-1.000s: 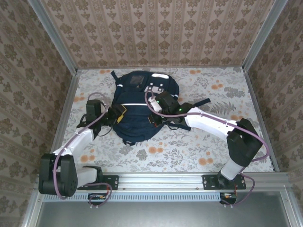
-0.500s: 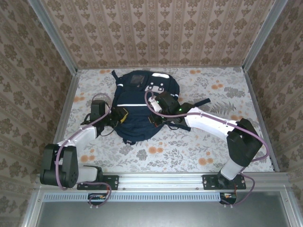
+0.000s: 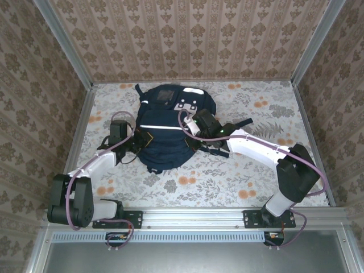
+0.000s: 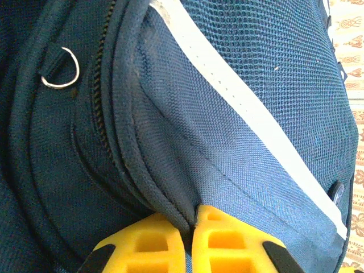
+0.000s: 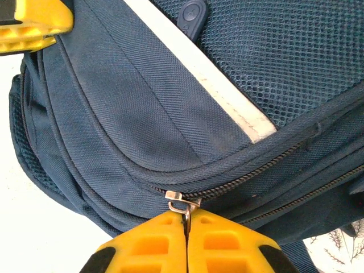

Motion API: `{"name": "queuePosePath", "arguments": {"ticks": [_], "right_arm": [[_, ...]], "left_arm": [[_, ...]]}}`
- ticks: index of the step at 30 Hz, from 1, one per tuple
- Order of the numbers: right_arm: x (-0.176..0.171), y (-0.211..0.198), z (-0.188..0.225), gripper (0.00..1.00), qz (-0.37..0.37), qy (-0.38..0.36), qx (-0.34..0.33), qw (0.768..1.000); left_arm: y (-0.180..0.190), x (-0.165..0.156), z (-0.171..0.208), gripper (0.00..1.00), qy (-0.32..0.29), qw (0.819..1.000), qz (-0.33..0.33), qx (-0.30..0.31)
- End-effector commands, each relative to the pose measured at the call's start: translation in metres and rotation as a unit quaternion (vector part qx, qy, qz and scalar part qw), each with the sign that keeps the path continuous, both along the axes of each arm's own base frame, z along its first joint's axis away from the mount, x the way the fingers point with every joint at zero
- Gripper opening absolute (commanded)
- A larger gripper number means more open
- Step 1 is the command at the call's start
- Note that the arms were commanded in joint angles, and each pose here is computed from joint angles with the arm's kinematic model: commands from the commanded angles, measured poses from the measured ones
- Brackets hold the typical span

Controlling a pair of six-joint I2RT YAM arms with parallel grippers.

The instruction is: Pack the student bag

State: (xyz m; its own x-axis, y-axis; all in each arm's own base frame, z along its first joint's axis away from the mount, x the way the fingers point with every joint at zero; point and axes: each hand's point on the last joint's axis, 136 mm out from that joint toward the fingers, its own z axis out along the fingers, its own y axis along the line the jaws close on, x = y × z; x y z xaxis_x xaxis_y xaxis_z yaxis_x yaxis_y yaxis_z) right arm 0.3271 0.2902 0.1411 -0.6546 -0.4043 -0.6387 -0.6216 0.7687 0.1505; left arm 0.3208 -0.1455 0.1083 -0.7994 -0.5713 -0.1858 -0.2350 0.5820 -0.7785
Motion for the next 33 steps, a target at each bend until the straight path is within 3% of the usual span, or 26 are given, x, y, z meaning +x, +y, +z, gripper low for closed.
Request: {"name": "queuePosePath", "arguments": {"ticks": [1,6,14,18,22,24,30,33], "right_arm": [[0.025,-0.046,0.005,0.09,-0.06,-0.012,-0.031,0.998],[0.048,-0.056,0.007,0.09,-0.152,0.021,-0.016,0.988],[0.053,-0.061,0.01,0.1,-0.203,0.027,-0.001,0.979],[0.051,-0.082,0.023,0.09,-0.24,0.011,0.003,0.971],[0.043,-0.11,0.032,0.09,-0.275,0.005,0.014,0.961],[0.038,-0.122,0.033,0.11,-0.285,0.006,0.017,0.958],[0.016,-0.146,0.032,0.27,-0.312,0.024,0.048,0.949],[0.011,-0.154,0.044,0.55,-0.325,0.006,0.061,0.944]], "left_arm": [[0.028,-0.01,-0.025,0.0,0.027,0.997,0.02,0.066],[0.026,-0.01,-0.022,0.0,0.021,0.997,0.002,0.07],[0.016,-0.006,-0.006,0.01,-0.004,0.998,-0.032,0.057],[0.012,-0.003,0.013,0.23,-0.029,0.997,-0.052,0.056],[0.016,-0.001,0.035,0.54,-0.053,0.994,-0.056,0.072],[0.023,0.0,0.041,0.6,-0.06,0.993,-0.049,0.087],[0.052,0.004,0.052,0.7,-0.076,0.986,-0.01,0.148],[0.065,0.008,0.059,0.78,-0.093,0.979,0.011,0.182]]}}
